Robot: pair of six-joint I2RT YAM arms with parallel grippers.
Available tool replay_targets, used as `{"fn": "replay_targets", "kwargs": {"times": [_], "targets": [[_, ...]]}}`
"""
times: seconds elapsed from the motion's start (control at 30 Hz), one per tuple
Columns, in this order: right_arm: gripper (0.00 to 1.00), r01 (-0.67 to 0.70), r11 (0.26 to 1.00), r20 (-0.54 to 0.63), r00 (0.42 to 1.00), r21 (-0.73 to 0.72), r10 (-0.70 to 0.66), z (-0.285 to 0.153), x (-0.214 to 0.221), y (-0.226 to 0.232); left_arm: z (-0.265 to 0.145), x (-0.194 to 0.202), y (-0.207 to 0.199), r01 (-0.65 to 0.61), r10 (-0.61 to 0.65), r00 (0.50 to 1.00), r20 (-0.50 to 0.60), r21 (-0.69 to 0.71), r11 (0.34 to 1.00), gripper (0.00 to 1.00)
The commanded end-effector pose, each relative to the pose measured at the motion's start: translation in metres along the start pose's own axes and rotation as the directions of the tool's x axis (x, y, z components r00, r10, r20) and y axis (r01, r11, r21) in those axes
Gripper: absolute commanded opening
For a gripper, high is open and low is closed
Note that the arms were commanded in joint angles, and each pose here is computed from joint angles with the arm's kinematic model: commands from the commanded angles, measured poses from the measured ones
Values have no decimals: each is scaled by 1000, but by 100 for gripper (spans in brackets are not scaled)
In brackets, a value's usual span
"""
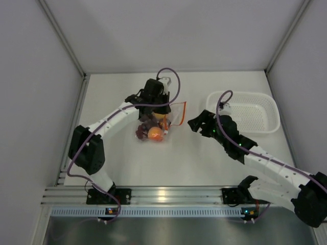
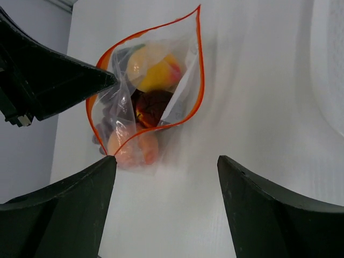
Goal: Open the zip-top bag and remove the fake food
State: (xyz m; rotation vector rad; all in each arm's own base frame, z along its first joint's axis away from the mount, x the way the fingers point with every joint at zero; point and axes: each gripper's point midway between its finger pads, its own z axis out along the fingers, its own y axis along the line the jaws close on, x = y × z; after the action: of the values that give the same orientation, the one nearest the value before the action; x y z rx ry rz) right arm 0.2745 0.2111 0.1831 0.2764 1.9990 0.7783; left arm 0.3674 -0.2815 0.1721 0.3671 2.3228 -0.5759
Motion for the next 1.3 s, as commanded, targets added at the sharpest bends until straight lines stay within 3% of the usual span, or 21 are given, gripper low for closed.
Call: {"fn": "replay_targets", "kwargs": {"times": [0.0,0.13,0.3,0.57,0.73,0.9,0.93,1.03,1.13,1.27], "targets": [[77,-108,988,13,994,-115,110,14,-13,34,-8,-28,-38,53,-64,995,78,137,989,0],[83,-155,986,-27,988,-56,154,41,-1,29,-14,-28,-48,70,-87,991,105,151,986,0],[83,-239,969,-56,970,-59,236,61,14,30,-25,-30,-52,82,-105,985,134,164,983,0],[83,-253,966,-72,966,-46,249,109,27,37,-40,-34,-53,71,-101,980,172,172,983,0],[80,-162,987,-91,982,13,162,120,51,39,-49,-46,-40,77,-100,967,233,107,991,0],[69,-46,994,-117,991,102,58,106,65,12,-76,-66,-4,88,-64,932,356,-52,995,0],[68,-28,993,-99,994,113,40,96,60,7,-89,-71,16,121,-56,914,402,-137,983,0],[63,76,979,-102,993,188,-57,70,61,-19,-112,-74,41,145,-36,898,439,-217,965,0],[56,149,948,-92,988,282,-128,44,55,-53,-130,-74,59,172,-33,883,467,-258,951,0],[52,135,947,-46,991,292,-127,23,41,-65,-137,-71,59,172,-43,880,474,-232,957,0]]}}
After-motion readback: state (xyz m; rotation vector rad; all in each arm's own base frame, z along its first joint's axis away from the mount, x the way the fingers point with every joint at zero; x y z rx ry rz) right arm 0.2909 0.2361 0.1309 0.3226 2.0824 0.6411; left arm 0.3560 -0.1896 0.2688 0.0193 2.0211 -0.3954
